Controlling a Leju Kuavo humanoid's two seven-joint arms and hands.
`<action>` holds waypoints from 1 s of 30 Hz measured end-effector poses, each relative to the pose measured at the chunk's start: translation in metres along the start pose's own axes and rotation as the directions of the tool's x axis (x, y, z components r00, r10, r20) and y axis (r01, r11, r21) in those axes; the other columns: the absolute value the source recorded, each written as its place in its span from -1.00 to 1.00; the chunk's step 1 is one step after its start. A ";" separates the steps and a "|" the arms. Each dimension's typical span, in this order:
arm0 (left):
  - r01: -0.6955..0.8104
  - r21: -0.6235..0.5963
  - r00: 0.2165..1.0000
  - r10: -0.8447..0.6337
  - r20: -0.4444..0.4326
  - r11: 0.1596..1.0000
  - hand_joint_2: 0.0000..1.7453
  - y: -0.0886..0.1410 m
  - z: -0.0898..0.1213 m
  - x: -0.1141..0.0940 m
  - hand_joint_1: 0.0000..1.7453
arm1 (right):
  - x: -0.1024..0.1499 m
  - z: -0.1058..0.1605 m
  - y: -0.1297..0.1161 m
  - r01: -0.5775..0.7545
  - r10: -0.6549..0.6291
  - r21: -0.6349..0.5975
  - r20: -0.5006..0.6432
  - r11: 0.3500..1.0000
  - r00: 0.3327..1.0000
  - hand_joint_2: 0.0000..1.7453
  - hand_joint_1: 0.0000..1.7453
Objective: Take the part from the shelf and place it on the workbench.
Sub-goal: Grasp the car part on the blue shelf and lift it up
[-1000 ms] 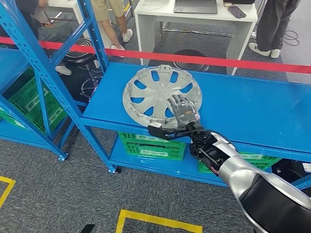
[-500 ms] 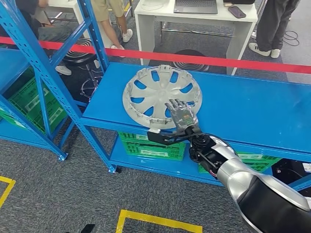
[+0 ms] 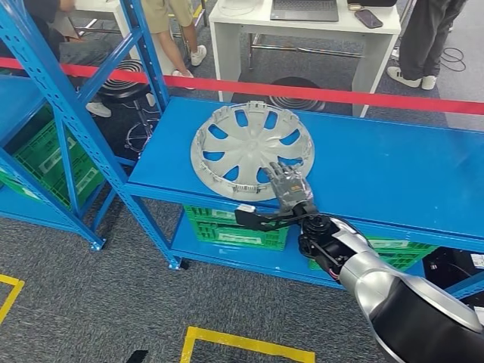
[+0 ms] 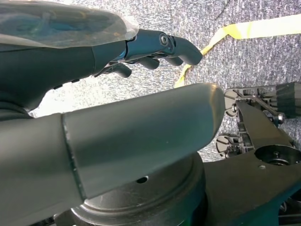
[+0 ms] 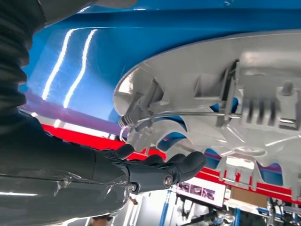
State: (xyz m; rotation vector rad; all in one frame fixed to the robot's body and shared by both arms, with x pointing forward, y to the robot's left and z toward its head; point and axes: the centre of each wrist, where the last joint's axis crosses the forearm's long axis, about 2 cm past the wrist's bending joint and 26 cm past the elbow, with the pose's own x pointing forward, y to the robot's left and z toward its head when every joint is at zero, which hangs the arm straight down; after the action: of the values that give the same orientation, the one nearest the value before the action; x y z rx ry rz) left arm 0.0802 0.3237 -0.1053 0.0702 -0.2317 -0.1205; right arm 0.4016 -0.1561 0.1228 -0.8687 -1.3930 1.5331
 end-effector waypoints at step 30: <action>0.019 -0.009 1.000 -0.019 0.003 1.000 -1.00 0.000 0.000 0.000 -1.00 | -0.024 0.006 0.009 0.210 -0.210 0.100 -0.007 0.973 0.978 1.00 -1.00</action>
State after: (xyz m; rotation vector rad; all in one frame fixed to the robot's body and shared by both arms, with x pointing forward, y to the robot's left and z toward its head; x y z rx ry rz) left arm 0.0805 0.3233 -0.1053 0.0628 -0.2338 -0.1402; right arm 0.4041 -0.1805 0.1135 -0.6358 -1.3524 1.4294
